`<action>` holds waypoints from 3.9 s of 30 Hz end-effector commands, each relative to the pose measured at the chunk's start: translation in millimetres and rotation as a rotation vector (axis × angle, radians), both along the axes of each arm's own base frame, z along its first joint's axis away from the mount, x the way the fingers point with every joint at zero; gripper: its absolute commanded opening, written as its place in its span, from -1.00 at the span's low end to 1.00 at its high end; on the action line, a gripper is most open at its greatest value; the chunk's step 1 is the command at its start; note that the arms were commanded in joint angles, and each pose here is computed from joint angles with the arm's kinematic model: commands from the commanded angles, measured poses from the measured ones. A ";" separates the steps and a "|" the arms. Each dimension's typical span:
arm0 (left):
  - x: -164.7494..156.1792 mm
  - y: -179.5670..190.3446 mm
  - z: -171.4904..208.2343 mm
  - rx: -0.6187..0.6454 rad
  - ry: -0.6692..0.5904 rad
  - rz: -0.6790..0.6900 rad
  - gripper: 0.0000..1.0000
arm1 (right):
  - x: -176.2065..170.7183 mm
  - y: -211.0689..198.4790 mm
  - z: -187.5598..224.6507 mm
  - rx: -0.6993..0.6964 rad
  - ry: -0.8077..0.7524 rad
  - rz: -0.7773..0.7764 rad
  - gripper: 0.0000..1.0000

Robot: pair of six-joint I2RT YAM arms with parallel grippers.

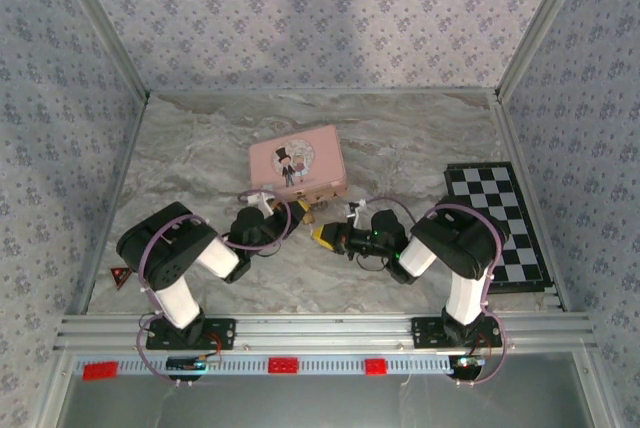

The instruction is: Unlock a padlock with a key

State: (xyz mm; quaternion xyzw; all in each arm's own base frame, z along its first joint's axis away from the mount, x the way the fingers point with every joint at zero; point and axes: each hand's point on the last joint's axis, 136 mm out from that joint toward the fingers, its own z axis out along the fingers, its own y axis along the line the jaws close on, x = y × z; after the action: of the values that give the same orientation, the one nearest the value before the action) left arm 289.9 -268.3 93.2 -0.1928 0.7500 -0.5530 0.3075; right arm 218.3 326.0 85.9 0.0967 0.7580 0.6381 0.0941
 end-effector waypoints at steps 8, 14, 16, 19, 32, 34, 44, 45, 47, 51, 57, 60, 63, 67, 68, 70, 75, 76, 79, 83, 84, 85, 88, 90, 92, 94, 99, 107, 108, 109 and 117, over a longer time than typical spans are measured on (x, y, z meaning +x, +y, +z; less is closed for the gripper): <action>11.0 8.7 49.3 -0.144 -0.095 0.072 -1.00 | -0.2 -2.6 -6.6 -0.015 0.003 -0.008 -1.00; 9.4 7.9 52.3 -0.148 -0.102 0.073 -1.00 | 2.9 -1.6 -1.8 -0.003 -0.004 -0.010 -1.00; 8.0 8.9 50.8 -0.139 -0.105 0.080 -1.00 | 3.5 -3.3 -1.0 -0.002 -0.004 -0.015 -1.00; 8.0 7.7 49.7 -0.141 -0.099 0.078 -1.00 | 4.3 -4.2 -2.1 -0.003 0.000 -0.017 -1.00; 4.6 3.5 56.3 -0.157 -0.108 0.059 -1.00 | 7.0 1.5 -0.8 0.007 0.004 -0.004 -1.00; 4.3 3.1 55.6 -0.157 -0.105 0.058 -1.00 | 7.5 2.7 1.2 0.013 0.005 -0.001 -1.00; 4.6 -2.2 58.7 -0.166 -0.108 0.046 -1.00 | 10.9 3.5 0.7 0.018 0.018 -0.003 -1.00; 4.1 -2.5 59.5 -0.168 -0.109 0.044 -1.00 | 11.3 4.4 1.3 0.020 0.018 -0.001 -1.00; 3.4 -2.4 61.8 -0.173 -0.113 0.043 -1.00 | 12.1 4.9 1.0 0.021 0.019 -0.002 -1.00; 2.8 -2.6 63.9 -0.178 -0.115 0.040 -1.00 | 13.7 4.4 -0.8 0.018 0.022 -0.005 -1.00; 1.6 -4.4 66.8 -0.181 -0.122 0.028 -1.00 | 16.6 5.4 5.2 0.028 0.007 -0.019 -1.00; 1.2 -5.1 65.7 -0.182 -0.117 0.024 -1.00 | 17.3 5.4 6.1 0.030 0.007 -0.022 -1.00; 0.4 -6.2 67.2 -0.183 -0.122 0.016 -1.00 | 17.9 4.1 5.4 0.026 0.005 -0.031 -1.00; -1.7 -7.0 71.2 -0.184 -0.135 0.005 -1.00 | 20.5 1.2 6.8 0.027 0.001 -0.050 -1.00; -2.7 -7.2 71.6 -0.184 -0.138 0.003 -1.00 | 21.8 0.5 8.5 0.029 -0.005 -0.054 -1.00; -3.1 -7.1 71.8 -0.185 -0.137 0.001 -1.00 | 22.8 0.6 11.4 0.034 -0.011 -0.057 -1.00; -5.2 -11.6 77.2 -0.192 -0.150 -0.014 -1.00 | 25.2 3.8 16.0 0.049 -0.010 -0.053 -1.00; -5.7 -12.0 77.8 -0.194 -0.151 -0.015 -1.00 | 25.6 4.5 17.4 0.052 -0.009 -0.055 -1.00; -6.3 -11.4 80.8 -0.195 -0.161 -0.014 -1.00 | 27.6 3.3 23.0 0.062 -0.018 -0.068 -1.00; -7.0 -12.2 83.2 -0.198 -0.167 -0.017 -1.00 | 29.8 1.0 28.4 0.075 -0.015 -0.086 -1.00; -6.2 -12.1 83.5 -0.201 -0.166 -0.015 -1.00 | 30.0 1.7 30.1 0.080 -0.014 -0.088 -1.00; -6.2 -12.6 82.8 -0.200 -0.164 -0.015 -1.00 | 30.0 2.8 31.2 0.083 -0.013 -0.088 -1.00; -6.1 -12.0 84.4 -0.201 -0.169 -0.013 -1.00 | 29.8 4.5 30.8 0.085 -0.003 -0.094 -1.00; -6.4 -12.2 86.1 -0.204 -0.172 -0.014 -1.00 | 31.9 2.3 31.7 0.086 -0.005 -0.111 -1.00; -6.4 -12.2 87.5 -0.204 -0.177 -0.013 -1.00 | 33.4 -1.4 33.8 0.087 -0.014 -0.128 -1.00; -6.5 -12.1 87.3 -0.202 -0.178 -0.013 -1.00 | 34.8 -5.6 38.1 0.089 -0.033 -0.146 -1.00; -6.8 -13.3 85.9 -0.212 -0.162 -0.015 -1.00 | 35.5 -7.5 45.2 0.104 -0.040 -0.160 -1.00; -11.5 -16.1 105.8 -0.252 -0.195 -0.028 -1.00 | 35.9 -10.9 43.1 0.099 -0.033 -0.181 -1.00; -12.5 -17.0 104.4 -0.251 -0.191 -0.030 -1.00 | 36.2 -10.4 44.0 0.101 -0.035 -0.181 -1.00; -13.0 -17.5 103.1 -0.251 -0.187 -0.030 -1.00 | 36.9 -10.5 44.3 0.101 -0.035 -0.183 -1.00; -14.8 -19.8 98.9 -0.240 -0.182 -0.030 -1.00 | 37.9 -14.3 46.0 0.099 -0.049 -0.204 -1.00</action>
State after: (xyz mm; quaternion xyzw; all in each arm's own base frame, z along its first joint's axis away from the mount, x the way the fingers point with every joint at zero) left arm 284.2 -270.3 129.5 -0.2171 0.7144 -0.5806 0.3246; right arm 245.1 317.9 117.6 0.1500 0.7268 0.6561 0.1368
